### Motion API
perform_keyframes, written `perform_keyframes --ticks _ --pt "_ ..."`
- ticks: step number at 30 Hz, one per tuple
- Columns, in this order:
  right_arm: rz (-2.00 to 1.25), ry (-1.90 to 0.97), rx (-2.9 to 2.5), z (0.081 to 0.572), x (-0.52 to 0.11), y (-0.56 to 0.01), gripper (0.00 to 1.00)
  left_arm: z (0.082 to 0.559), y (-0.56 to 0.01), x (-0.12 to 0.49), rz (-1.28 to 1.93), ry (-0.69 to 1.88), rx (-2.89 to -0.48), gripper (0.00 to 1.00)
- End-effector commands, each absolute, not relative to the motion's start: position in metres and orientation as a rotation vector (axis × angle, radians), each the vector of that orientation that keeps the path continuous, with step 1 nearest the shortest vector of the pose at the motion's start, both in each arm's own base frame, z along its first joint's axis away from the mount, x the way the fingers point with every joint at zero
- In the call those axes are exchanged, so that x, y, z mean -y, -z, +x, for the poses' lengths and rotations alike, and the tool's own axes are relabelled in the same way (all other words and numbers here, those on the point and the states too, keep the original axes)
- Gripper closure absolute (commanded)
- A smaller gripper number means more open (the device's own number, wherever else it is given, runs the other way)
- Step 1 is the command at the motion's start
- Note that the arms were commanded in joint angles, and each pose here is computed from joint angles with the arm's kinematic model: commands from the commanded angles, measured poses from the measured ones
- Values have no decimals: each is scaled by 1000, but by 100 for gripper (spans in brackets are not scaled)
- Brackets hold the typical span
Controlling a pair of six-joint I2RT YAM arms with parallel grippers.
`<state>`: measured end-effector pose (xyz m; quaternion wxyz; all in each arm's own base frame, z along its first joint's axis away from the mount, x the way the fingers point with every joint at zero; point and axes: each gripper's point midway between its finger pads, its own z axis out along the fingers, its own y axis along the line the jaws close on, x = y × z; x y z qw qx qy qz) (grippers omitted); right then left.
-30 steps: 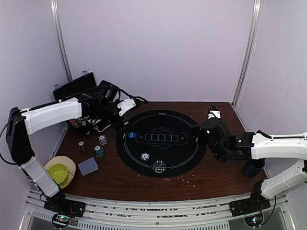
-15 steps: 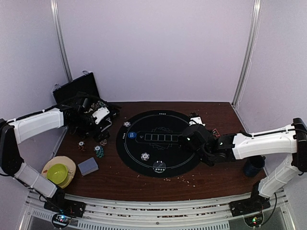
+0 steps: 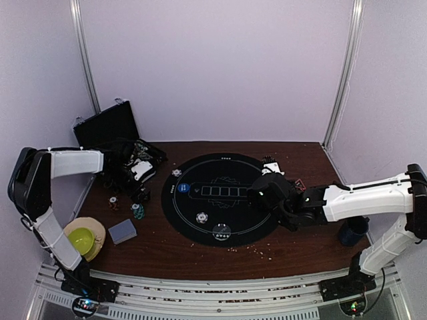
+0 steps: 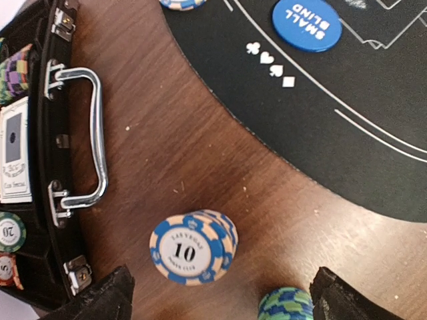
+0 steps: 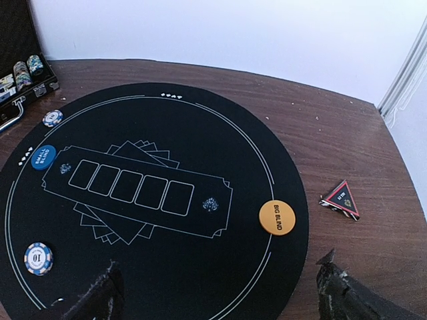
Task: Distribute texas hold em gaming equipment
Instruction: Pick up the pile of poker chips from the pile of poker chips.
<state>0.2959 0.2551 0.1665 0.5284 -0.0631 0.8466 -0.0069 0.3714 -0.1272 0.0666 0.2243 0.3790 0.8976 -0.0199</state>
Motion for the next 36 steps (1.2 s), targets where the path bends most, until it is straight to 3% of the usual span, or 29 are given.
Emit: perform_keyframes --ticks 1,36 --pt "-141 16 -1999 295 -256 -179 0 391 -74 127 1005 48 -2454 5" --pt "-150 17 -1996 293 -259 -179 0 403 -49 119 1014 174 -2518 22"
